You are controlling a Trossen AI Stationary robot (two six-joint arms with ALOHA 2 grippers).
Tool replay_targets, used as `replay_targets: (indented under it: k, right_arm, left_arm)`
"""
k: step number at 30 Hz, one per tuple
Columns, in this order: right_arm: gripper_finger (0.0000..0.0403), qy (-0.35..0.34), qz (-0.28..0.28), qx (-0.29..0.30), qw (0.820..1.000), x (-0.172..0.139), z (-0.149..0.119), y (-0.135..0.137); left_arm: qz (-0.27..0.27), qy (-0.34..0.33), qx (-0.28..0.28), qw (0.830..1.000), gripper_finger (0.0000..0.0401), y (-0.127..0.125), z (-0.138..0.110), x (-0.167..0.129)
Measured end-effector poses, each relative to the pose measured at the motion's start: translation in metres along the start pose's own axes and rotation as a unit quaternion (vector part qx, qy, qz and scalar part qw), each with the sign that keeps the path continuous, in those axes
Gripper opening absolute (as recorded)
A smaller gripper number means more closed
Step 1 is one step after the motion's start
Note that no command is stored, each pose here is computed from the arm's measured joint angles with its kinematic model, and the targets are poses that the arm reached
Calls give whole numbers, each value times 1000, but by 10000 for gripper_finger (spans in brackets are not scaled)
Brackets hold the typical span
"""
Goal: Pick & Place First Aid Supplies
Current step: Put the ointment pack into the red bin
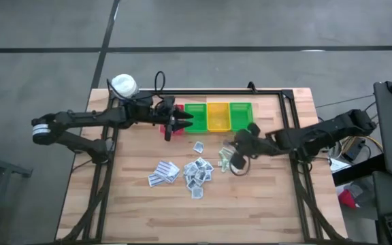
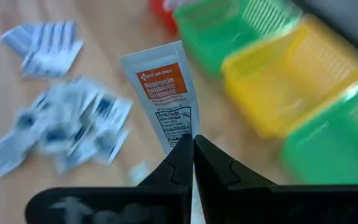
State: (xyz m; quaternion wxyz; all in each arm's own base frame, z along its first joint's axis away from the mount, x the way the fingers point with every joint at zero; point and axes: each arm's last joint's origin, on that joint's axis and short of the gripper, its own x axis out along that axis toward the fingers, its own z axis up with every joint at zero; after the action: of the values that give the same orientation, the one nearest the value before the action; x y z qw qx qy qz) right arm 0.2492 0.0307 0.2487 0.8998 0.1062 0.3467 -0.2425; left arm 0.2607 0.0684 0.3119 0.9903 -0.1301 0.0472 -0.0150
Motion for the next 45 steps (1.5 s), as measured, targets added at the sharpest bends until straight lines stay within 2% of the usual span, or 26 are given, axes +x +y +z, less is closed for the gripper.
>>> replay_targets:
  k: [4, 15, 22, 33, 45]
  right_arm:
    - [8, -19, -34, -57, 998, 8, 27, -2]
    - [8, -47, -75, -181, 980, 22, 88, 8]
    - [8, -32, -102, -250, 962, 34, 111, 22]
    - [8, -21, -127, -296, 947, 53, 128, 37]
    - [8, -33, -127, -292, 947, 49, 134, 37]
  left_arm:
    - [5, 4, -12, 1000, 163, -1, -2, 2]
    - [13, 23, -35, 999, 163, 1, -6, 2]
    - [39, 31, -38, 998, 163, 3, -9, 1]
    - [53, 36, -43, 997, 163, 4, -10, 1]
    - [87, 48, -58, 993, 163, 6, -14, 1]
